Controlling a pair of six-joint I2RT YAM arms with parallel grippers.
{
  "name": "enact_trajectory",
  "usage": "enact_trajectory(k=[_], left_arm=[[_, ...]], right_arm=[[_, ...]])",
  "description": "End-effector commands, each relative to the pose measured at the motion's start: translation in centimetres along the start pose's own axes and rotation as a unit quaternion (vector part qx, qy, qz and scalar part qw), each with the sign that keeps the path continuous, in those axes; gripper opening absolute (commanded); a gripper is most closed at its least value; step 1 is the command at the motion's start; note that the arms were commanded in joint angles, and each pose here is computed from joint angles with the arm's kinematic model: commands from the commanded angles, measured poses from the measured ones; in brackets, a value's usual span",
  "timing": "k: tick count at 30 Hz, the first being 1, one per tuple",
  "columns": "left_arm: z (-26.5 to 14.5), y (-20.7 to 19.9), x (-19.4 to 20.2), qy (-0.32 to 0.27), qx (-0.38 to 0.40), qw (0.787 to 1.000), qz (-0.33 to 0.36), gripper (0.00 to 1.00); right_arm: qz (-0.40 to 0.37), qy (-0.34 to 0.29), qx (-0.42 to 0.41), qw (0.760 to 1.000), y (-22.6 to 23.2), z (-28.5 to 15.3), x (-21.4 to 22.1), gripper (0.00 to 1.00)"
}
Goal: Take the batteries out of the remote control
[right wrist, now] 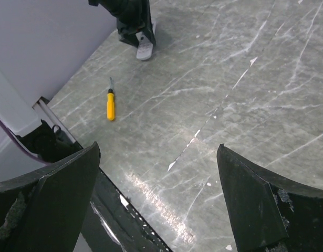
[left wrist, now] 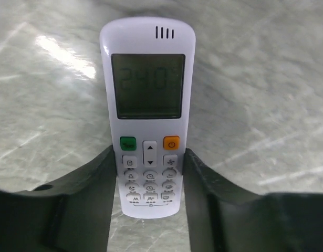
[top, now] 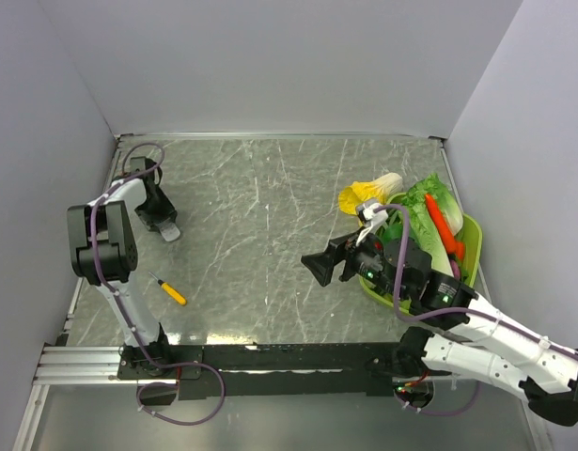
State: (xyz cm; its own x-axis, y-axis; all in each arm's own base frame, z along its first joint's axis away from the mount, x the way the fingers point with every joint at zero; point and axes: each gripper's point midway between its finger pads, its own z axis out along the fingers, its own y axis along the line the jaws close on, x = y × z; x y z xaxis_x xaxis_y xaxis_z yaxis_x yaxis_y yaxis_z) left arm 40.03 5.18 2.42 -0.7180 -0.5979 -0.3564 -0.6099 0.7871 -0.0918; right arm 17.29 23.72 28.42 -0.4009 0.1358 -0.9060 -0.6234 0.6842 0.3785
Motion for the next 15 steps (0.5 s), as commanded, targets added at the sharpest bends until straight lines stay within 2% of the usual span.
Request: enact_trajectory(k=[1, 2, 5, 6, 8, 9, 10, 11, 12, 13, 14, 15], left_arm=[[-2.0, -2.2, 0.8, 0.007, 0.077, 0.997, 0.007, 0.42], [-2.5, -2.6, 0.9, 0.009, 0.092, 0.996, 0.006, 0.31], [-6.2, -6.6, 2.3, 0.019, 0.222, 0.975, 0.019, 0.16], [-9.0, -8.4, 4.2, 0.042, 0.302, 0.952, 0.029, 0.14], [-12.8, -11.0, 6.3, 0.065, 0.408, 0.910, 0.024, 0.10], [-16.6, -12.5, 8.0, 0.062, 0.511, 0.856, 0.053, 0.09], [-18.7, -13.5, 9.9, 0.096, 0.548, 0.830, 0.038, 0.09], [-20.3, -14.1, 11.0, 0.102, 0.581, 0.806, 0.047, 0.07], [-22.3, -14.4, 12.0, 0.077, 0.626, 0.773, 0.074, 0.06], [-24.2, -15.1, 15.2, 0.123, 0.648, 0.746, 0.090, 0.06], [-25.4, -15.3, 16.6, 0.131, 0.667, 0.726, 0.107, 0.04], [-26.7, -15.2, 18.1, 0.116, 0.697, 0.695, 0.135, 0.03]], right_arm=[[0.026, -0.015, -0.009, 1.000, 0.3, -0.2, -0.2, 1.00], [0.029, -0.019, -0.009, 0.999, 0.3, -0.3, -0.3, 1.00], [0.051, -0.032, 0.015, 0.998, -0.8, -0.1, 0.1, 0.99], [0.062, -0.041, 0.018, 0.997, -0.9, 0.0, -0.1, 0.99], [0.092, -0.055, 0.043, 0.993, -1.8, 0.3, -0.1, 0.99], [0.101, -0.067, 0.039, 0.992, -1.6, 0.6, -0.6, 0.99], [0.107, -0.065, 0.036, 0.991, -1.4, 1.0, -0.5, 0.99], [0.110, -0.067, 0.028, 0.991, -1.0, 1.3, -0.8, 0.99], [0.114, -0.069, 0.021, 0.991, -0.5, 1.6, -1.2, 0.99], [0.122, -0.064, 0.020, 0.990, -0.1, 2.3, -1.7, 0.99], [0.127, -0.062, 0.016, 0.990, 0.3, 2.7, -1.9, 0.99], [0.130, -0.061, 0.012, 0.990, 0.5, 3.1, -2.1, 1.00]])
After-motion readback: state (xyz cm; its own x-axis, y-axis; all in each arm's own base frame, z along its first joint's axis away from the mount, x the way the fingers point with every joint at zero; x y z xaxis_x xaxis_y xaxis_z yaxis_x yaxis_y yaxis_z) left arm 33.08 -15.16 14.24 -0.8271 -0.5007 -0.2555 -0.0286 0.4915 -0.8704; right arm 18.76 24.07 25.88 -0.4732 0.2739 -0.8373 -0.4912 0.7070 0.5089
